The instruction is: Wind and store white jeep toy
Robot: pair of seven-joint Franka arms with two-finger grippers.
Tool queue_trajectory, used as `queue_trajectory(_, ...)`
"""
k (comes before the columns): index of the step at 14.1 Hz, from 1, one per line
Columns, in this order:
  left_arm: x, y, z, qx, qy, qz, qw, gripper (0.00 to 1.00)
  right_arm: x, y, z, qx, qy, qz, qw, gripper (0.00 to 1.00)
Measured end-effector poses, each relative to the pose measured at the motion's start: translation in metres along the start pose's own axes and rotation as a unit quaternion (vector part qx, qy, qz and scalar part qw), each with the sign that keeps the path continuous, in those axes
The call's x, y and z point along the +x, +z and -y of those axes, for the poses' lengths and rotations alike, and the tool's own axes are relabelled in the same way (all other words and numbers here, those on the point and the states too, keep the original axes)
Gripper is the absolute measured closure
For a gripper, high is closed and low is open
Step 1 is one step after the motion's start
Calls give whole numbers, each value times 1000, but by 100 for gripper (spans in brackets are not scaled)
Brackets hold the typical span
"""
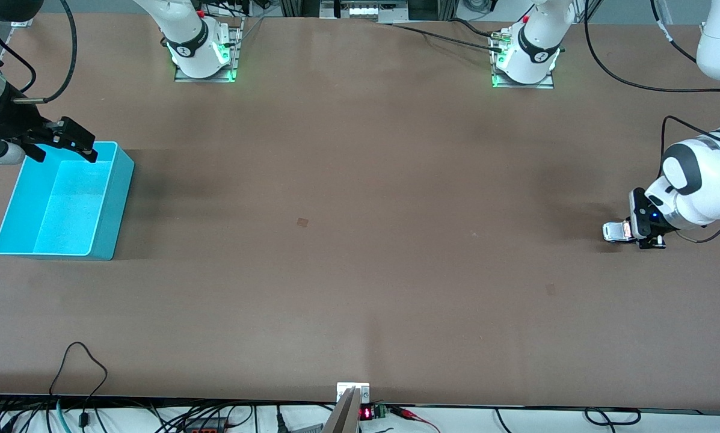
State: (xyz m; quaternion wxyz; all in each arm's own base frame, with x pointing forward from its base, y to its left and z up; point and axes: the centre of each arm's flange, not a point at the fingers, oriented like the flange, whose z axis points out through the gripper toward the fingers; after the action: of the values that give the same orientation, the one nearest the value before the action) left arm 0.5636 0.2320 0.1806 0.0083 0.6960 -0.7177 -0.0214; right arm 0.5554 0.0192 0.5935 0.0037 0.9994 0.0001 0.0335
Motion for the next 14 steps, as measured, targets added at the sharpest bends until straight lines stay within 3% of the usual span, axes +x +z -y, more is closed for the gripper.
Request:
queue_trajectory(2, -3, -3, 2, 0, -1, 0, 1000, 4, 0, 0, 0, 0, 0, 0, 1000, 0)
queue_trajectory(3, -3, -9, 4, -1, -1, 0, 1000, 0, 0, 0, 0, 0, 0, 0, 1000, 0)
queue_trajectory(7, 3, -56, 10, -25, -21, -7, 999, 0, 0, 0, 0, 0, 0, 0, 1000, 0)
queue_trajectory(14, 51, -137, 38, -79, -87, -19, 993, 0, 0, 0, 0, 0, 0, 0, 1000, 0)
